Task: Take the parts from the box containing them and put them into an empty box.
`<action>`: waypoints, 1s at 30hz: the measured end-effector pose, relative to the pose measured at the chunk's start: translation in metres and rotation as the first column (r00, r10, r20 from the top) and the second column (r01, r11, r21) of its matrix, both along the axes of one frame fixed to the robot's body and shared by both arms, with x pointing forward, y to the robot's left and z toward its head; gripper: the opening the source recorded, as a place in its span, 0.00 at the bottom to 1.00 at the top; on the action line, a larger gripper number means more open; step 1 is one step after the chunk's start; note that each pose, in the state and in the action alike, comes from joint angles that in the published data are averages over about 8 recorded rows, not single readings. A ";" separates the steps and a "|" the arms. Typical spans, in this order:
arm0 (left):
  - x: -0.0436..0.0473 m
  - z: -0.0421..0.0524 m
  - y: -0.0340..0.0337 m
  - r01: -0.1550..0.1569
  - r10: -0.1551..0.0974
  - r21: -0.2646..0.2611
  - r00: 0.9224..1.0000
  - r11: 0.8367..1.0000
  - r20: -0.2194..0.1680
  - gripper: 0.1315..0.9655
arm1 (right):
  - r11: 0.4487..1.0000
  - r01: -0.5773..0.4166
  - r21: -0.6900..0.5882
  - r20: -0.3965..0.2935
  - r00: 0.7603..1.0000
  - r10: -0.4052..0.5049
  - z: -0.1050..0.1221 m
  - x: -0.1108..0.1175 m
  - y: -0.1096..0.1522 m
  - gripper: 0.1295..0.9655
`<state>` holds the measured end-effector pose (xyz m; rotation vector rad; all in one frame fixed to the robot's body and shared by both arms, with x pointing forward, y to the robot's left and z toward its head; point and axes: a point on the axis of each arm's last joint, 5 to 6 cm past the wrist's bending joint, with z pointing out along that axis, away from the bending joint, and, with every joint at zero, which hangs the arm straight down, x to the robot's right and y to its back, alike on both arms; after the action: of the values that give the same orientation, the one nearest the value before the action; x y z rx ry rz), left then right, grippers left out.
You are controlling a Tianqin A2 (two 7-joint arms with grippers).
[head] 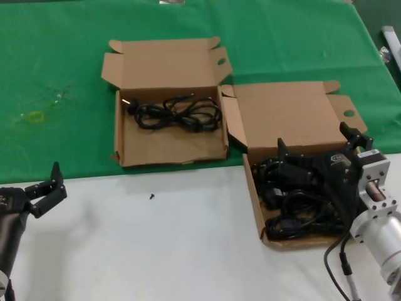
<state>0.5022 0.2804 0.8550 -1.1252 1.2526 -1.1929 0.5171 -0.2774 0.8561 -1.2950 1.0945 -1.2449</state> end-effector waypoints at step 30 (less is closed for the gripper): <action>0.0000 0.0000 0.0000 0.000 0.000 0.000 1.000 1.000 0.000 1.00 | 1.000 0.000 0.000 0.000 1.000 0.000 0.000 0.000 0.000 1.00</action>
<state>0.5022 0.2804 0.8550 -1.1249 1.2528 -1.1927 0.5171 -0.2774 0.8561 -1.2950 1.0945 -1.2449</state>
